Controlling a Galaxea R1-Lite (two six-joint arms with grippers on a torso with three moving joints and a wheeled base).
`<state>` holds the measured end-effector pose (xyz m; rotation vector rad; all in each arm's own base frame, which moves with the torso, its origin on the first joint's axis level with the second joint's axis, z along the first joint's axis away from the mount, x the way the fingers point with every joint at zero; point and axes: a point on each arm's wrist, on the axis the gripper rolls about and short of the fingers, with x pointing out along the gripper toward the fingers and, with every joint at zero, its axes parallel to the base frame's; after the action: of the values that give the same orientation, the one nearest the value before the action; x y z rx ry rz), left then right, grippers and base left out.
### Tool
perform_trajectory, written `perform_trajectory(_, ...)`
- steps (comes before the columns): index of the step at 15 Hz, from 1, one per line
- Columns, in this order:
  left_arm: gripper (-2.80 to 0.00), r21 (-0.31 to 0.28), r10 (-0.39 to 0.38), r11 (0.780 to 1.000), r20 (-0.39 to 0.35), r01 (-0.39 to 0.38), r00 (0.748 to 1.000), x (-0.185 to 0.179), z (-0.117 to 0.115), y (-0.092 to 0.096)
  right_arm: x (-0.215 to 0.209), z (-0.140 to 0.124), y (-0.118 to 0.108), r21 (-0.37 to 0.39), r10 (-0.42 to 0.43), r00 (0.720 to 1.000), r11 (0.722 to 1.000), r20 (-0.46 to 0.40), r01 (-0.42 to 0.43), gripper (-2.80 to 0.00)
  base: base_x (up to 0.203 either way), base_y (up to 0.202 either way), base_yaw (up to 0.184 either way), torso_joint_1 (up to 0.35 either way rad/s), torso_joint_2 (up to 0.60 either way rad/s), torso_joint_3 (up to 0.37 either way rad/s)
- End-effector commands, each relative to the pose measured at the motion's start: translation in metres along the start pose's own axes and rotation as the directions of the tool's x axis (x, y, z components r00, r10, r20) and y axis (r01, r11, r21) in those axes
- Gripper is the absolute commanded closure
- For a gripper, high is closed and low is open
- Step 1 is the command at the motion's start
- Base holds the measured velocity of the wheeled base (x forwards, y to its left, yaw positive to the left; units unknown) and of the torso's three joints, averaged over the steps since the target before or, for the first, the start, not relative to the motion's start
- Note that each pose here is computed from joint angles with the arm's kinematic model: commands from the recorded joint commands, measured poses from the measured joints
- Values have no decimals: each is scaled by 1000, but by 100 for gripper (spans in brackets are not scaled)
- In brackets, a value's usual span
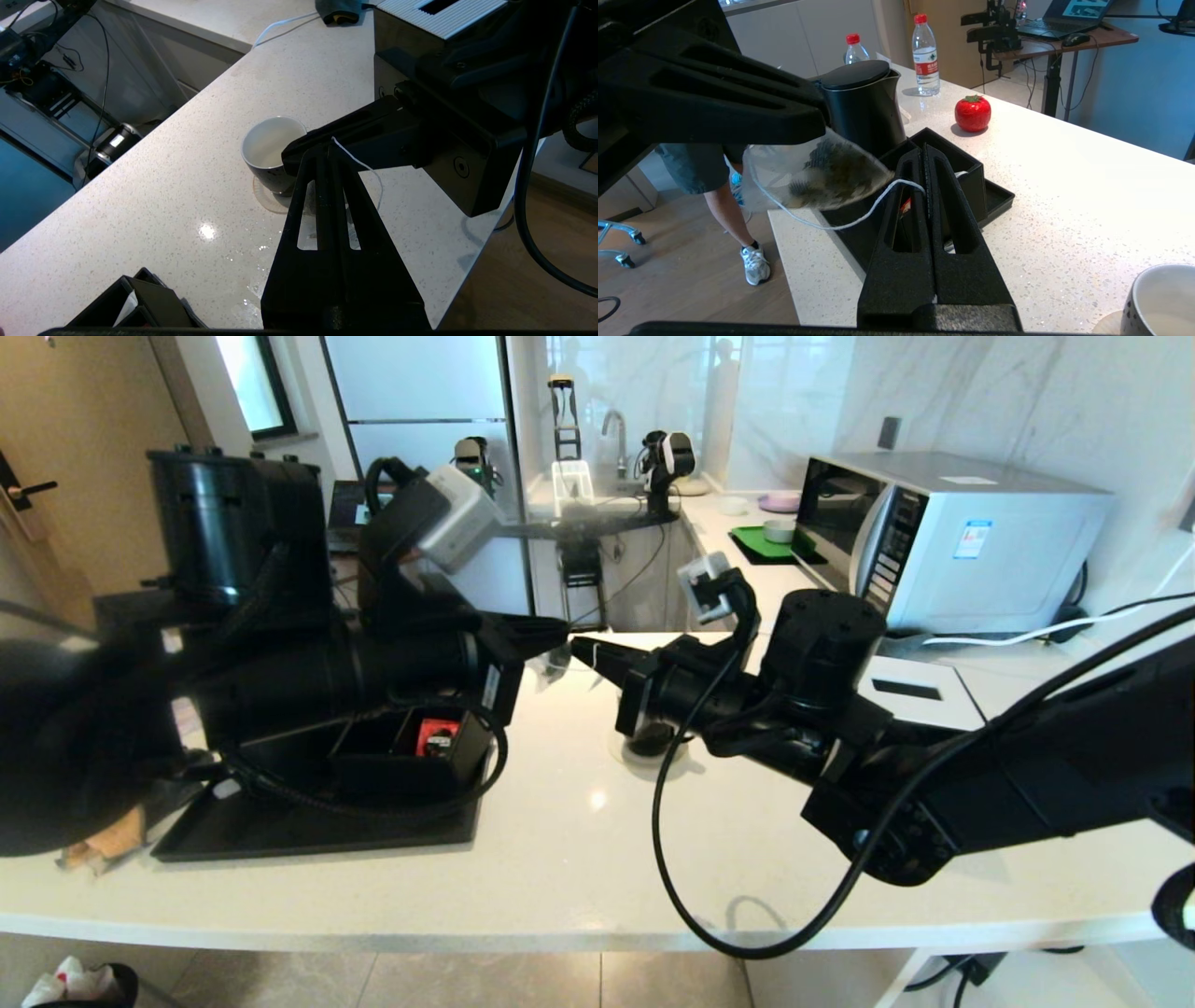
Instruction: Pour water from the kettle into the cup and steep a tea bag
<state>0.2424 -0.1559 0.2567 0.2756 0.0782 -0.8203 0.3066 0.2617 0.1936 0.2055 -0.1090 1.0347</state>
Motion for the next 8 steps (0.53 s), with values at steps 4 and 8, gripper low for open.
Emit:
perform_trajectory(4, 0, 1, -1, 1000, -1, 1, 1000, 1, -1, 0, 0, 2, -2, -5, -1, 1000, 1000, 14, 2, 0, 0, 0, 0, 0, 0, 0)
perform_trajectory(8, 0, 1, -2, 1000, -2, 2, 1000, 1, -1, 0, 0, 2, -3, -7, -2, 1000, 1000, 15, 2, 0, 0, 0, 0, 0, 0, 0)
